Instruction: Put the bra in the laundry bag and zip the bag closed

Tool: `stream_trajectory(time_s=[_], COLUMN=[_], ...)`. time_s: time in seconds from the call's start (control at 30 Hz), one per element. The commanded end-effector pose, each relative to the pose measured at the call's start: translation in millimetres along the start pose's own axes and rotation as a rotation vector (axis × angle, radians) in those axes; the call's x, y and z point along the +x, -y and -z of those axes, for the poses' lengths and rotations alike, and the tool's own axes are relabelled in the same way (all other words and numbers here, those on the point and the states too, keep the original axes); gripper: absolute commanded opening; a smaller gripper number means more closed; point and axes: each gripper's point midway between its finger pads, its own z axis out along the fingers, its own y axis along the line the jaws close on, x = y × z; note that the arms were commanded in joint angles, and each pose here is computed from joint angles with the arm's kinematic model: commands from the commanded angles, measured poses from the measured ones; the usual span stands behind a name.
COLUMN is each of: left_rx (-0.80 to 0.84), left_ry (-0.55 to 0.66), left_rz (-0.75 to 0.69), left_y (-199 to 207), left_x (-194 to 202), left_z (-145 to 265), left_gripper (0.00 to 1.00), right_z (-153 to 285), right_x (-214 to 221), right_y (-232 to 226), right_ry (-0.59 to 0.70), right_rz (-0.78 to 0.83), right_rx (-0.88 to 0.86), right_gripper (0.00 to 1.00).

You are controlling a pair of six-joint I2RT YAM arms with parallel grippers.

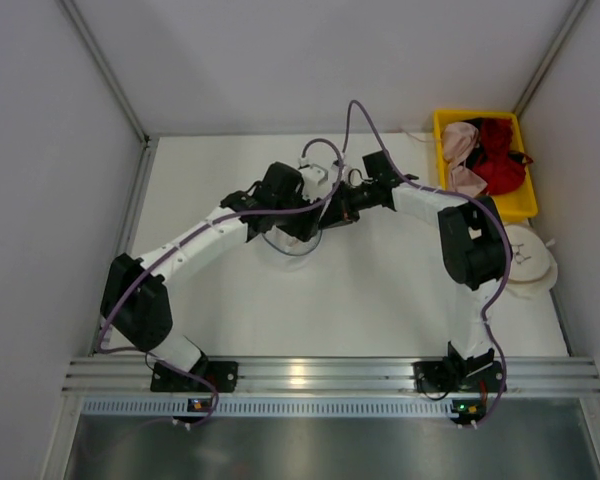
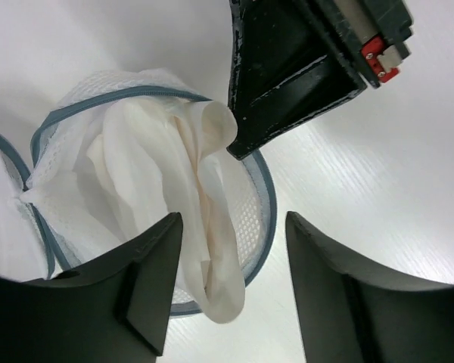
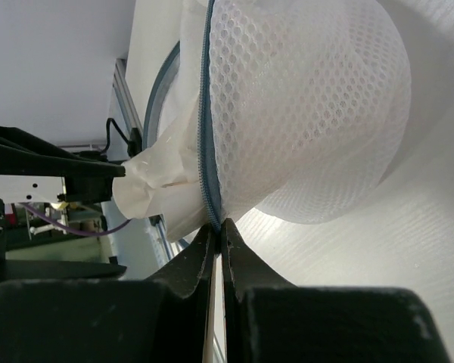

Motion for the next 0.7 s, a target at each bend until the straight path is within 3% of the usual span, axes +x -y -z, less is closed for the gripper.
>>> stream_trajectory(time_s=[0.0,0.07,0.27,0.47,0.6,0.67], left_rx=[0.057,0.075,0.201,0.369,0.324,0.295], left_ry=[0.034,0.023,-0.055,0.019,-0.043,-0.093], left_rz=[0.073,0.121,0.331,0.452,0.507,0.541], left_y=[0.1,-3.4,-13.1,-7.2,-5.7,-4.5], left_x=[-8.3,-5.1,15.2,9.9,20.0,32.9], left_z=[12.5,10.9,-6.2,-18.8,-47.6,-64.7], left_gripper=[0.58,0.46,0.38,0.19,0.0,0.0], right_z=[9.9,10.9,12.4,14.2,17.0,19.5], right_x=[-16.0,-17.8,-21.1,-21.9,-29.3,-34.5], right_y=[-19.6,-22.1,-27.2,-34.9,-50.4,-58.9], right_ry=[0.032,0.035,0.039,0.028,0.037,0.049], right_rz=[0.083,0.084,0.08,0.085,0.074,0.037], right_rx=[-0.027,-0.028,-0.035,-0.039,-0.06,-0.075], right_gripper=[0.0,0.0,0.0,0.0,0.0,0.0])
